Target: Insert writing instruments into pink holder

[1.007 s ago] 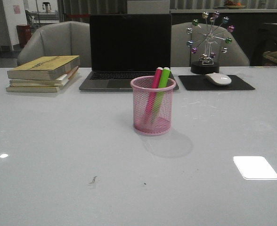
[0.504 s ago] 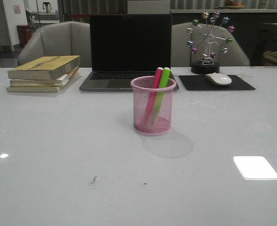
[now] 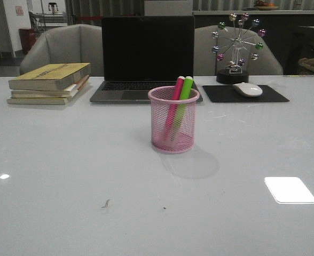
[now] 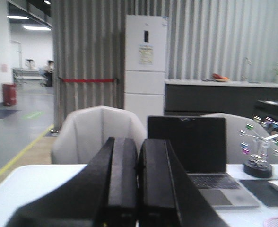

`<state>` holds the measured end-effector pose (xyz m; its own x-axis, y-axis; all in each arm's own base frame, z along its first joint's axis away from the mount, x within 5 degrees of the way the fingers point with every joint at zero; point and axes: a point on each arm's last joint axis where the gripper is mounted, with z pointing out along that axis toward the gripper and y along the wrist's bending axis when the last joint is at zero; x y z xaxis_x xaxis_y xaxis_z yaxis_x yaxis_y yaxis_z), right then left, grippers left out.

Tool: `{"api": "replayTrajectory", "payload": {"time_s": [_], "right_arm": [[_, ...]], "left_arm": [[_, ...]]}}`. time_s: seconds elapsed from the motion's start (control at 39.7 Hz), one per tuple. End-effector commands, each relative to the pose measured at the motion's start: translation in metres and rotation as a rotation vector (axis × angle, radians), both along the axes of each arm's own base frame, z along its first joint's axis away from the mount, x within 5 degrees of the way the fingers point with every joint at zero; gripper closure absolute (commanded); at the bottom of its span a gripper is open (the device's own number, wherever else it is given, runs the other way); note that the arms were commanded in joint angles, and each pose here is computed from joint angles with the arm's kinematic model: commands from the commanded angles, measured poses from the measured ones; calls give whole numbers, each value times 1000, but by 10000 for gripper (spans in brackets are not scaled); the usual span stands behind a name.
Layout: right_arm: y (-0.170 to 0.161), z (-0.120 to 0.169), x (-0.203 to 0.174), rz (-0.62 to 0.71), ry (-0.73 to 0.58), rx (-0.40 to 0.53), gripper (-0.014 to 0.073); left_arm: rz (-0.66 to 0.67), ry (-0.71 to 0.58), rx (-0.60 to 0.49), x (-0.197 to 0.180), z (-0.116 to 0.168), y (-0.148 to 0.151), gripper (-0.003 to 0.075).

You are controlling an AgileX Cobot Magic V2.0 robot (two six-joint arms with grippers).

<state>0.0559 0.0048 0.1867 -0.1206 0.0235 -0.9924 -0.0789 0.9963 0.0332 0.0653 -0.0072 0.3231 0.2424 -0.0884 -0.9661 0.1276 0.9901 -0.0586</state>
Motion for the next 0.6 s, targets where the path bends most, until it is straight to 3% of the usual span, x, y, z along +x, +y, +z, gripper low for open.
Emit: {"api": "replayTrajectory", "payload": {"time_s": [0.0, 0.28, 0.58], "right_arm": [[-1, 9, 0, -8, -105, -4, 566], [-1, 9, 0, -8, -105, -4, 566], [-1, 9, 0, -8, -105, -4, 566]], "left_arm": [[50, -127, -23, -12, 6, 5, 621], [38, -189, -68, -34, -32, 6, 621], [46, -86, -25, -21, -70, 5, 621]]}}
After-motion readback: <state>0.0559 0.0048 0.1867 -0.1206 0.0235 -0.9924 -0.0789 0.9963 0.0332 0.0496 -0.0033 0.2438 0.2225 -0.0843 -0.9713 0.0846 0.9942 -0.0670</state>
